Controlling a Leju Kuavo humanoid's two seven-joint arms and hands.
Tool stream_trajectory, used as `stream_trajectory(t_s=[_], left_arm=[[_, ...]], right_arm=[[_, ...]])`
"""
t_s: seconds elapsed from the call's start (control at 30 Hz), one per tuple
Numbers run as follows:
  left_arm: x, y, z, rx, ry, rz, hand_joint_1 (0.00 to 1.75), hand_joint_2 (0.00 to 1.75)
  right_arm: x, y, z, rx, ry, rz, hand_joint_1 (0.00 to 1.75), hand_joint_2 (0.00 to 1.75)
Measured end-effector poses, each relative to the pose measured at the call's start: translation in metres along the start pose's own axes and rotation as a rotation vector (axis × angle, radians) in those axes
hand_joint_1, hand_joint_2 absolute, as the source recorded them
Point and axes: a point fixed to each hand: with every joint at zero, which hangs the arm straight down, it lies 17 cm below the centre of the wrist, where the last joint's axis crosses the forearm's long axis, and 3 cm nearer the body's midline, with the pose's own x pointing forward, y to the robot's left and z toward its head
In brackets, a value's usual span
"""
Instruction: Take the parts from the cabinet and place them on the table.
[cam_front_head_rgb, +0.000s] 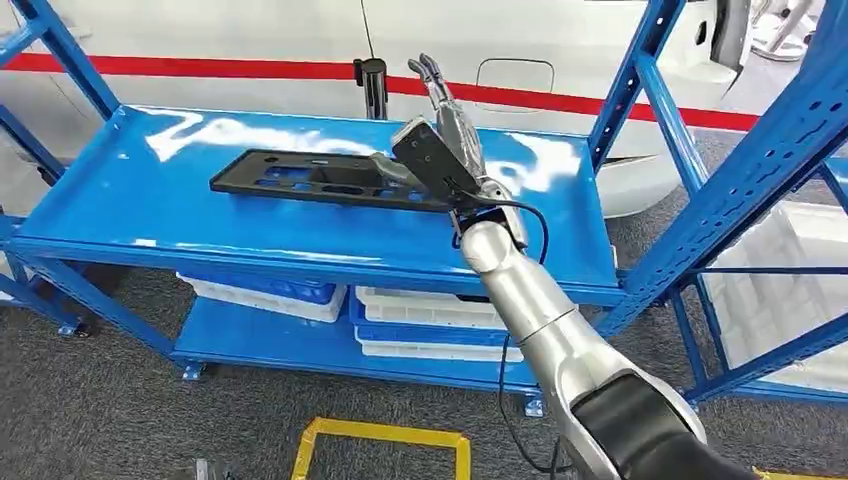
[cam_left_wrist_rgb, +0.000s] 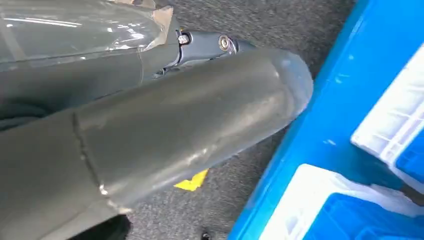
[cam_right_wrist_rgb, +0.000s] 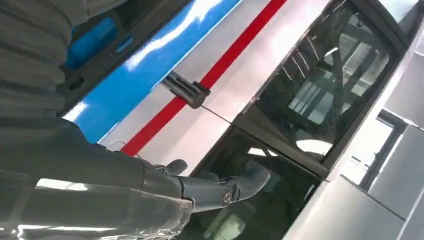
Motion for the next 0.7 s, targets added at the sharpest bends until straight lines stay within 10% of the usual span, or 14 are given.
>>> stream_trajectory(t_s=[0.7], left_arm=[[0.003, 0.007, -0.002, 0.027, -0.004, 0.002, 0.00, 0.00]], right_arm=[[0.016, 0.003, -0.009, -0.001, -0.037, -0.014, 0.00, 1.75]])
